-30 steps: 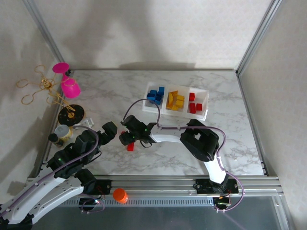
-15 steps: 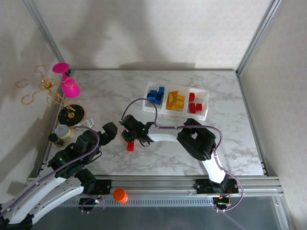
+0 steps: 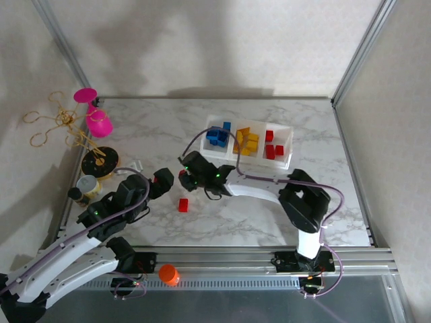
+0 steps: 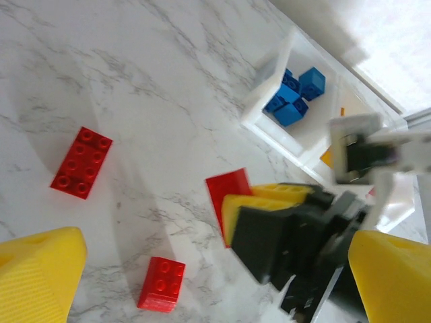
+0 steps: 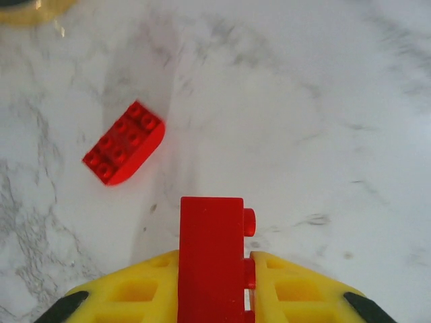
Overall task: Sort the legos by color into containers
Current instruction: Pick up the lego from the center of the table, then place the lego in the container.
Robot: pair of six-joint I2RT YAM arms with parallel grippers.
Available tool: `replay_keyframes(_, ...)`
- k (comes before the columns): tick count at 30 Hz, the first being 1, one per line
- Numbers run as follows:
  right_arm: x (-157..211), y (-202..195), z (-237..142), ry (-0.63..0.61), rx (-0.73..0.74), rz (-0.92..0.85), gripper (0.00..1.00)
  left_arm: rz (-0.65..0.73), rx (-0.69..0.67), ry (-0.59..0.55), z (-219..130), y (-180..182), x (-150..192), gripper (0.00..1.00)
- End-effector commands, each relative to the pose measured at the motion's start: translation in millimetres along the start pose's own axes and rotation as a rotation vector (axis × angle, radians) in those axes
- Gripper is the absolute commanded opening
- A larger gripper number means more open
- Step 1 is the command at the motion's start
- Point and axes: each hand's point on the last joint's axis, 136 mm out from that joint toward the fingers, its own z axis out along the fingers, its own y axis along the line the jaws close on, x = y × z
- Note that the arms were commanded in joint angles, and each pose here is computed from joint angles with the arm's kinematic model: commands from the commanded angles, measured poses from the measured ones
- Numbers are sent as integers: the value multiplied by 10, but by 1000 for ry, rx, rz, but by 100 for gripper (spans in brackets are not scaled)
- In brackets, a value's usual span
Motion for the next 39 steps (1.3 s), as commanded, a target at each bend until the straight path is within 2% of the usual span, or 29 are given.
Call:
replay_keyframes(1, -104, -408, -253, -38, 94, 112, 23, 20, 112, 13, -2, -326, -64, 100)
replay_keyframes(5, -183, -951, -553, -87, 221, 216, 22, 40, 138, 42, 114, -463, -6, 100)
replay_keyframes(13, -179, -2287, -1061, -148, 499, 435, 22, 96, 208, 106, 330, -811, 120, 100)
replay_keyframes(19, -197, -3019, -1204, -182, 622, 524, 22, 108, 216, 123, 466, -920, 182, 100)
replay_keyframes(26, -286, -3585, -1108, -172, 666, 565, 23, 106, 208, 131, 589, -970, 226, 100)
replay_keyframes(32, -221, -3991, -946, -109, 753, 562, 23, 113, 192, 132, 641, -968, 235, 100)
replay_keyframes(35, -221, -4072, -908, -92, 748, 565, 28, 116, 185, 133, 635, -958, 237, 100)
replay_keyframes(37, -234, -4092, -933, -89, 758, 562, 39, 115, 186, 129, 620, -955, 225, 100)
replay_keyframes(39, -290, -4071, -958, -99, 745, 559, 43, 116, 185, 125, 604, -937, 218, 100)
